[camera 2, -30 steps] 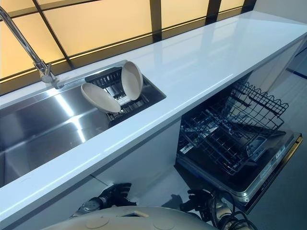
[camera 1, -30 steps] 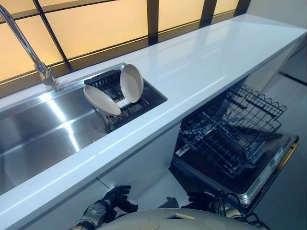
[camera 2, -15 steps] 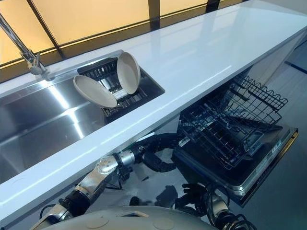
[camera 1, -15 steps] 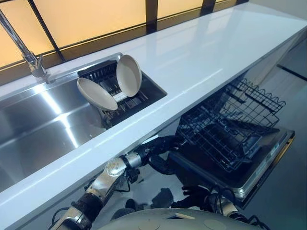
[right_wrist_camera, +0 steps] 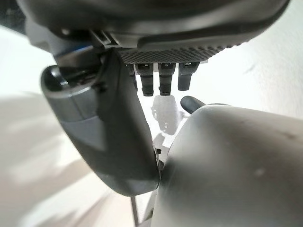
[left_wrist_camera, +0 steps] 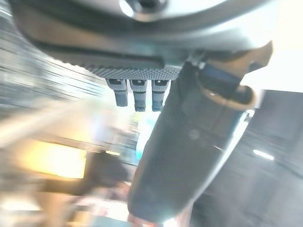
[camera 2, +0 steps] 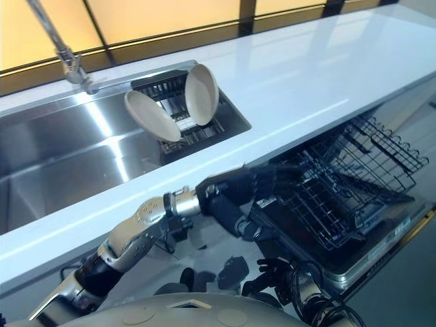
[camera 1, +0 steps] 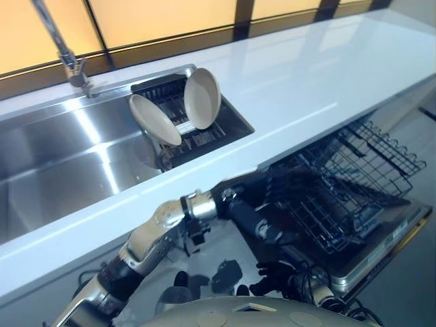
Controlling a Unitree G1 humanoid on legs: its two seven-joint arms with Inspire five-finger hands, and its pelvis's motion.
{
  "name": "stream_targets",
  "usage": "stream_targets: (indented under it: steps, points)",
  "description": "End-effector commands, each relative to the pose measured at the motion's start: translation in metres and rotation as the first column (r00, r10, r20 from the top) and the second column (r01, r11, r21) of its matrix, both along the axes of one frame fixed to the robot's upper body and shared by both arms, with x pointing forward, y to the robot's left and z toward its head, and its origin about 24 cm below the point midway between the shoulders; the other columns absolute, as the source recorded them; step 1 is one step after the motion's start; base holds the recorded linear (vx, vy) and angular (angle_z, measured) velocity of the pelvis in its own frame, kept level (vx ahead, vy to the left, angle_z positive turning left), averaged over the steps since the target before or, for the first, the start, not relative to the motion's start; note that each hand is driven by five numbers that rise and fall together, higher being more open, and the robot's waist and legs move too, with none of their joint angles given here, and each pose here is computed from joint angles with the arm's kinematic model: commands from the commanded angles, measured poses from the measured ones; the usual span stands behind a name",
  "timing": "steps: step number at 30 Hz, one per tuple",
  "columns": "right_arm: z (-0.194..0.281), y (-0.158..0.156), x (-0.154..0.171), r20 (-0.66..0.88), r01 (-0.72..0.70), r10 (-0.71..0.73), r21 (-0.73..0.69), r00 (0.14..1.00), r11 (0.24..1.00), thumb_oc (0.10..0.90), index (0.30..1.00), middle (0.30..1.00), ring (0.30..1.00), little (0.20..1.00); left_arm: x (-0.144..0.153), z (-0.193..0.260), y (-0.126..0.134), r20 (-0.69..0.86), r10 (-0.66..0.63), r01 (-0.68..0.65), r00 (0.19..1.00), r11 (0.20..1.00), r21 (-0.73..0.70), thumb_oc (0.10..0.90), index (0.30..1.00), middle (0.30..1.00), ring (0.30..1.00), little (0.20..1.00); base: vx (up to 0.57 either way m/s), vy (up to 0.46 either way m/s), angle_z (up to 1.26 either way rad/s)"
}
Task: Pick up plates and place into dishwasher.
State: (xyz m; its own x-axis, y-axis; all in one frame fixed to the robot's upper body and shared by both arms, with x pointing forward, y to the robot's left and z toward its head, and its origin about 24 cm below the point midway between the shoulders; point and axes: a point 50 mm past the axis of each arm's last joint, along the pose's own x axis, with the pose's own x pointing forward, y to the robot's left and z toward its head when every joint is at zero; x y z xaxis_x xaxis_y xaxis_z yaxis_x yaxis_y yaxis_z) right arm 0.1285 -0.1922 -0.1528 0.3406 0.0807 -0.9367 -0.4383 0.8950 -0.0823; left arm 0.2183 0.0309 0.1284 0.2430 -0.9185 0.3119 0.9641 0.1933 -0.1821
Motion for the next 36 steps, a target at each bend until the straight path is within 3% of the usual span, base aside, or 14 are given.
stream_targets:
  steps: [1, 7, 12, 16, 19, 22, 23, 27, 28, 31, 32, 36]
  points:
    - [0.004, 0.009, 0.014, 0.053, -0.016, 0.014, 0.024, 0.998, 1.0, 0.8, 0.9, 0.9, 0.9, 0.9, -0.015, 0.06, -0.019, 0.077, -0.15, 0.166, 0.986, 0.944, -0.286, 0.8, 0.9, 0.9, 0.9, 0.9, -0.05, -0.145, 0.11]
    - [0.001, 0.027, 0.014, 0.082, -0.047, 0.045, 0.023, 0.996, 0.999, 0.8, 0.9, 0.9, 0.9, 0.9, -0.023, 0.074, -0.027, 0.021, -0.222, 0.21, 0.975, 0.884, -0.417, 0.8, 0.9, 0.9, 0.9, 0.9, -0.07, -0.067, -0.06]
    - [-0.002, 0.029, 0.012, 0.083, -0.042, 0.04, 0.018, 0.996, 0.999, 0.8, 0.9, 0.9, 0.9, 0.9, -0.024, 0.071, -0.029, 0.05, -0.225, 0.225, 0.973, 0.881, -0.415, 0.8, 0.9, 0.9, 0.9, 0.9, -0.03, -0.031, 0.0]
    - [-0.005, 0.022, 0.007, 0.064, -0.04, 0.04, -0.002, 0.997, 0.999, 0.8, 0.9, 0.9, 0.9, 0.9, -0.02, 0.074, -0.021, 0.214, -0.071, 0.152, 0.974, 0.909, -0.389, 0.8, 0.9, 0.9, 0.9, 0.9, 0.01, 0.032, 0.0]
    - [-0.006, 0.018, 0.001, 0.045, -0.049, 0.05, -0.009, 0.998, 0.999, 0.8, 0.9, 0.9, 0.9, 0.9, -0.015, 0.082, -0.009, 0.397, 0.113, 0.034, 0.911, 0.938, -0.345, 0.8, 0.9, 0.9, 0.9, 0.9, 0.02, 0.052, -0.02]
    - [-0.01, 0.007, -0.015, -0.011, -0.078, 0.077, -0.03, 0.997, 0.997, 0.8, 0.9, 0.9, 0.9, 0.9, 0.0, 0.093, 0.013, 0.525, 0.368, -0.227, 0.767, 0.922, -0.313, 0.8, 0.9, 0.9, 0.9, 0.9, 0.06, 0.088, 0.0]
    - [-0.011, 0.005, -0.018, -0.02, -0.077, 0.077, -0.034, 0.997, 0.996, 0.8, 0.9, 0.9, 0.9, 0.9, 0.003, 0.095, 0.019, 0.535, 0.395, -0.26, 0.747, 0.914, -0.312, 0.8, 0.9, 0.9, 0.9, 0.9, 0.06, 0.087, -0.01]
    - [-0.015, -0.006, -0.039, -0.078, -0.061, 0.057, -0.045, 0.995, 0.997, 0.8, 0.9, 0.9, 0.9, 0.9, 0.021, 0.113, 0.058, 0.642, 0.579, -0.528, 0.503, 0.794, -0.303, 0.8, 0.9, 0.9, 0.9, 0.9, 0.09, 0.096, 0.02]
    - [-0.016, -0.008, -0.044, -0.094, -0.054, 0.05, -0.042, 0.994, 0.998, 0.8, 0.9, 0.9, 0.9, 0.9, 0.026, 0.12, 0.072, 0.678, 0.621, -0.607, 0.392, 0.729, -0.317, 0.8, 0.9, 0.9, 0.9, 0.9, 0.12, 0.1, 0.04]
    - [-0.016, -0.012, -0.05, -0.116, -0.053, 0.048, -0.044, 0.992, 0.998, 0.8, 0.9, 0.9, 0.9, 0.9, 0.034, 0.131, 0.092, 0.723, 0.647, -0.693, 0.243, 0.637, -0.337, 0.8, 0.9, 0.9, 0.9, 0.9, 0.12, 0.12, 0.07]
    - [-0.016, -0.016, -0.053, -0.131, -0.064, 0.057, -0.051, 0.99, 0.997, 0.8, 0.9, 0.9, 0.9, 0.9, 0.04, 0.14, 0.108, 0.739, 0.658, -0.747, 0.142, 0.561, -0.356, 0.8, 0.9, 0.9, 0.9, 0.9, 0.13, 0.169, 0.07]
    - [-0.013, -0.03, -0.053, -0.143, -0.09, 0.078, -0.083, 0.987, 0.992, 0.8, 0.9, 0.9, 0.9, 0.9, 0.052, 0.17, 0.158, 0.755, 0.647, -0.838, -0.104, 0.351, -0.417, 0.8, 0.9, 0.9, 0.9, 0.9, 0.12, 0.216, 0.0]
